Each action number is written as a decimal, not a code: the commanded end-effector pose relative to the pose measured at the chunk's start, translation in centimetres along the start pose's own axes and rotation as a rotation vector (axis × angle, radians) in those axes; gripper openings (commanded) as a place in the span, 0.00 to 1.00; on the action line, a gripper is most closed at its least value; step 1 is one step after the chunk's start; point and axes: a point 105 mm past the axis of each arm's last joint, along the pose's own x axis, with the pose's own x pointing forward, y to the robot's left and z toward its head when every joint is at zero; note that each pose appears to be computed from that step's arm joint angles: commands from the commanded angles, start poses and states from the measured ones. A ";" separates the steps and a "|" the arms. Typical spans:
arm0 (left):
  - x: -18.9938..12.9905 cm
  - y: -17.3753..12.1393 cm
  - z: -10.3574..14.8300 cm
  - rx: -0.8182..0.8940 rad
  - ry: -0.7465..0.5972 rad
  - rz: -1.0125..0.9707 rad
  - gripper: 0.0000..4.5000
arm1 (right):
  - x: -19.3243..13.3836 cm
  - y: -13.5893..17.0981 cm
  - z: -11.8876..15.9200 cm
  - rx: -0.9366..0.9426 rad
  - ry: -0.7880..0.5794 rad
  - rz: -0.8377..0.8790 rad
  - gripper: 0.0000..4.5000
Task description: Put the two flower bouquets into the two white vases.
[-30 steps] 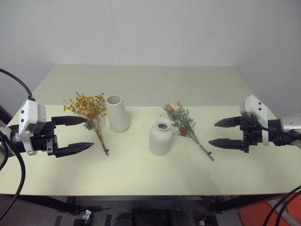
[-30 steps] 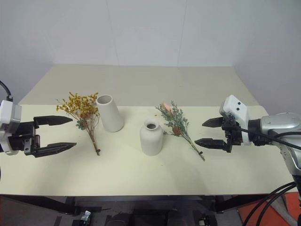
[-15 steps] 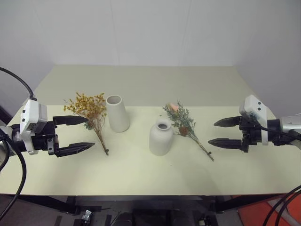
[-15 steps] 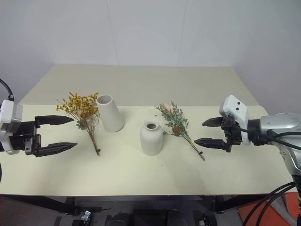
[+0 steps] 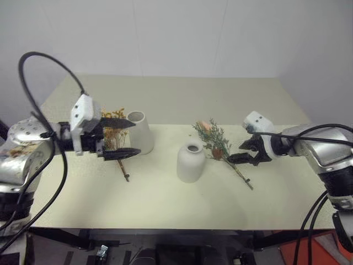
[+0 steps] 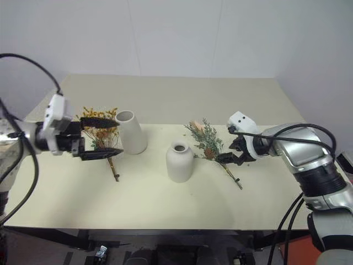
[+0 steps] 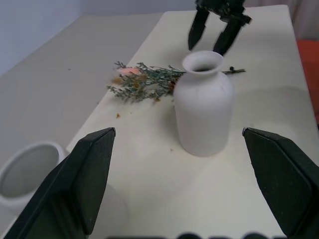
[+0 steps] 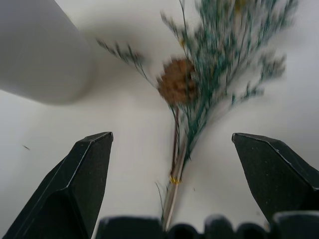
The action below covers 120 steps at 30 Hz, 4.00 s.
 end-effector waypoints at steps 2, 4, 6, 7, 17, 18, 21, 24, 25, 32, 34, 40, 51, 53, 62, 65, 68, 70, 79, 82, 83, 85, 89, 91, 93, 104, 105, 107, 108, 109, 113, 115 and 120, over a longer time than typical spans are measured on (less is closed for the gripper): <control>1.8 1.1 2.3 -0.033 -0.026 -0.002 0.99 | -0.6 -0.7 0.7 -0.015 0.013 -0.032 1.00; 2.9 1.4 3.5 -0.042 -0.029 -0.033 0.99 | -0.3 -0.8 0.8 -0.015 0.023 -0.026 1.00; 3.9 1.5 4.0 -0.034 -0.008 -0.068 0.99 | 0.0 -0.9 1.0 -0.011 0.029 -0.024 1.00; 4.4 1.5 4.2 -0.026 -0.002 -0.083 0.99 | 0.2 -0.9 1.1 -0.009 0.036 -0.019 1.00; 7.9 1.2 5.4 0.001 0.060 -0.225 0.99 | 2.0 -0.6 2.0 -0.005 0.084 0.015 1.00; 8.1 1.2 5.5 0.005 0.063 -0.234 0.99 | 2.3 -0.6 2.1 -0.008 0.086 0.015 1.00; 8.6 1.2 5.6 0.008 0.060 -0.248 0.99 | 2.9 -0.5 2.3 -0.017 0.099 0.020 1.00; 8.9 0.8 5.7 0.007 0.057 -0.278 0.99 | 3.7 -0.4 1.6 -0.030 0.143 0.025 1.00; 9.0 0.6 5.6 0.007 0.061 -0.290 1.00 | 3.9 -0.4 1.4 -0.031 0.153 0.027 0.96; 8.6 -0.4 4.7 0.017 0.113 -0.353 1.00 | 4.9 -0.4 1.3 -0.040 0.169 0.031 0.49; 8.6 -0.5 4.7 0.020 0.117 -0.358 1.00 | 5.0 -0.4 1.3 -0.043 0.170 0.028 0.33; 8.3 -0.6 4.6 0.026 0.120 -0.356 1.00 | 4.5 -1.2 2.0 0.003 0.123 -0.007 0.01; 6.3 0.4 3.8 0.017 0.131 -0.295 1.00 | -1.6 -5.1 9.0 0.240 -0.375 -0.204 0.01; 5.8 0.6 3.5 0.015 0.136 -0.280 1.00 | -3.6 -5.2 11.4 0.280 -0.562 -0.207 0.01; 4.4 0.4 3.2 0.021 0.145 -0.265 1.00 | -9.3 0.4 16.9 0.227 -1.146 -0.040 0.01; 4.4 0.3 3.2 0.020 0.145 -0.266 1.00 | -9.4 2.3 17.0 0.216 -1.199 0.035 0.01; 4.4 0.3 3.2 0.018 0.146 -0.265 1.00 | -8.6 3.9 16.5 0.195 -1.195 0.088 0.01; 4.4 0.4 3.2 0.016 0.147 -0.263 1.00 | -7.9 5.2 15.9 0.161 -1.190 0.124 0.01; 4.3 0.5 3.0 0.013 0.152 -0.259 1.00 | -6.7 8.2 14.1 0.101 -1.170 0.232 0.01; 4.4 0.4 3.0 0.014 0.154 -0.260 1.00 | -7.1 8.6 14.1 0.095 -1.199 0.255 0.01; 4.4 0.3 3.0 0.015 0.155 -0.260 1.00 | -7.3 8.7 14.2 0.095 -1.209 0.263 0.01; 4.4 0.3 3.0 0.015 0.156 -0.262 1.00 | -7.5 9.0 14.1 0.088 -1.217 0.286 0.01; 4.3 0.2 3.0 0.015 0.158 -0.262 1.00 | -7.4 9.8 13.8 0.073 -1.200 0.322 0.01; 4.3 0.2 2.9 0.015 0.160 -0.261 1.00 | -7.1 10.2 13.6 0.070 -1.185 0.335 0.01; 4.2 0.2 2.8 0.015 0.160 -0.261 1.00 | -6.5 10.5 13.4 0.071 -1.166 0.345 0.01; 4.0 -0.4 3.3 0.020 0.161 -0.260 1.00 | -4.4 10.3 13.1 0.074 -1.139 0.301 0.01; 4.1 -0.3 3.4 0.019 0.161 -0.258 1.00 | -4.3 10.3 13.0 0.072 -1.138 0.302 0.01; 4.2 -0.3 3.5 0.019 0.161 -0.255 1.00 | -4.1 10.4 12.9 0.065 -1.129 0.302 0.01; 4.2 -0.2 3.5 0.019 0.161 -0.254 1.00 | -4.0 10.4 12.8 0.061 -1.124 0.303 0.01; 4.2 -0.2 3.5 0.019 0.161 -0.253 1.00 | -3.8 10.5 12.7 0.056 -1.119 0.303 0.01; 4.1 -0.2 3.3 0.019 0.163 -0.250 1.00 | -3.0 10.7 12.1 0.033 -1.089 0.291 0.25; 4.1 -0.2 3.1 0.018 0.164 -0.249 1.00 | -2.5 10.6 11.6 0.021 -1.069 0.284 0.41; 3.8 0.1 2.6 0.014 0.167 -0.241 1.00 | -2.1 10.5 10.6 -0.013 -1.034 0.291 0.78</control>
